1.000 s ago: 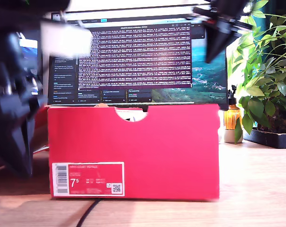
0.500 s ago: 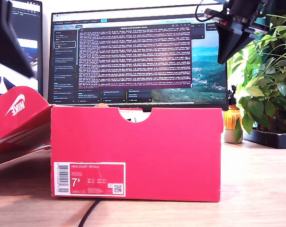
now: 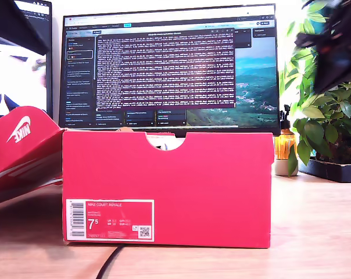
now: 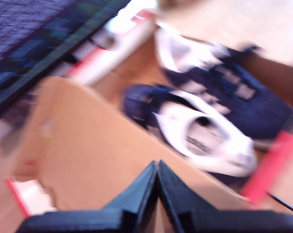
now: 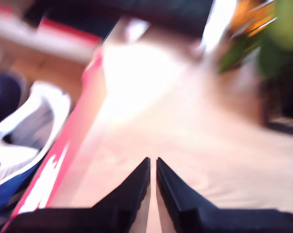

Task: Pack the blue shoes by picking the first shoe and placing it inside the red shoebox, left side, then picking and rotating the second shoe and placing it in the shoebox

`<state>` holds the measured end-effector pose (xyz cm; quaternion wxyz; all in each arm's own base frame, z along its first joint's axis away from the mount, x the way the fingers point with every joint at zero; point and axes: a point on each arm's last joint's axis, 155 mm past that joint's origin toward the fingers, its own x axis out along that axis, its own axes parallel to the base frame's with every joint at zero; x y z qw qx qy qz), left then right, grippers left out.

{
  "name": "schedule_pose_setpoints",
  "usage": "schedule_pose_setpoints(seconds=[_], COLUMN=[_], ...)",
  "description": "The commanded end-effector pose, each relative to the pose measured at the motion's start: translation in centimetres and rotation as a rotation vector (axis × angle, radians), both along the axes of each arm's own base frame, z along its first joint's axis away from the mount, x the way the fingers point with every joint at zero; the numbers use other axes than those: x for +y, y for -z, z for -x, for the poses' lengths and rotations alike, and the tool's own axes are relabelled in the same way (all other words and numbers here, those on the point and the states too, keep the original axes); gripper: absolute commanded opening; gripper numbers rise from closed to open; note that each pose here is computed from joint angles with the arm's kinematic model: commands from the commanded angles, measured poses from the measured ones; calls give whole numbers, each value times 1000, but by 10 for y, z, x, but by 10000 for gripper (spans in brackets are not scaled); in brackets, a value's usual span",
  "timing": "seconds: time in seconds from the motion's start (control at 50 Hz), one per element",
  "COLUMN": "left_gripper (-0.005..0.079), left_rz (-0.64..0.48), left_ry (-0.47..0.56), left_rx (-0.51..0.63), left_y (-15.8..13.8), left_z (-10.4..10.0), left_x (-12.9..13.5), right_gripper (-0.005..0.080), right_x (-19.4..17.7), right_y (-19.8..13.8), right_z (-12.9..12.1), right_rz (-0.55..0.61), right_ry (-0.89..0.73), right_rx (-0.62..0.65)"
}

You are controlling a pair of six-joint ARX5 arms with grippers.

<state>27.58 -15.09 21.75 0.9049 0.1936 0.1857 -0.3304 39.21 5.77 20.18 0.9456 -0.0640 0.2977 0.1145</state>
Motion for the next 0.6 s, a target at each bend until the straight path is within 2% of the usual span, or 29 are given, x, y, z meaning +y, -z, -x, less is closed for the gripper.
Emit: schedule_pose_setpoints(seconds=[0.0,0.32,0.42,0.58], left_gripper=[-14,-11,-11,-11], left_rz=[28,153,217,308], left_ry=[-23,-135,-177,-234], left_rx=[24,41,73,113], left_y=[7,4,11,22], left_z=[-8,-29,-31,-29], left_x=[9,53,61,63], right_gripper=[-13,-13,-13,-13], right_x=[-9,-49,-50,-49], right_y=[3,2,11,28], right_z=[6,28,34,44], right_rz=[-3,-11,-17,-87], right_ry=[23,127,134,170], right_rx=[-29,-181,-199,-226])
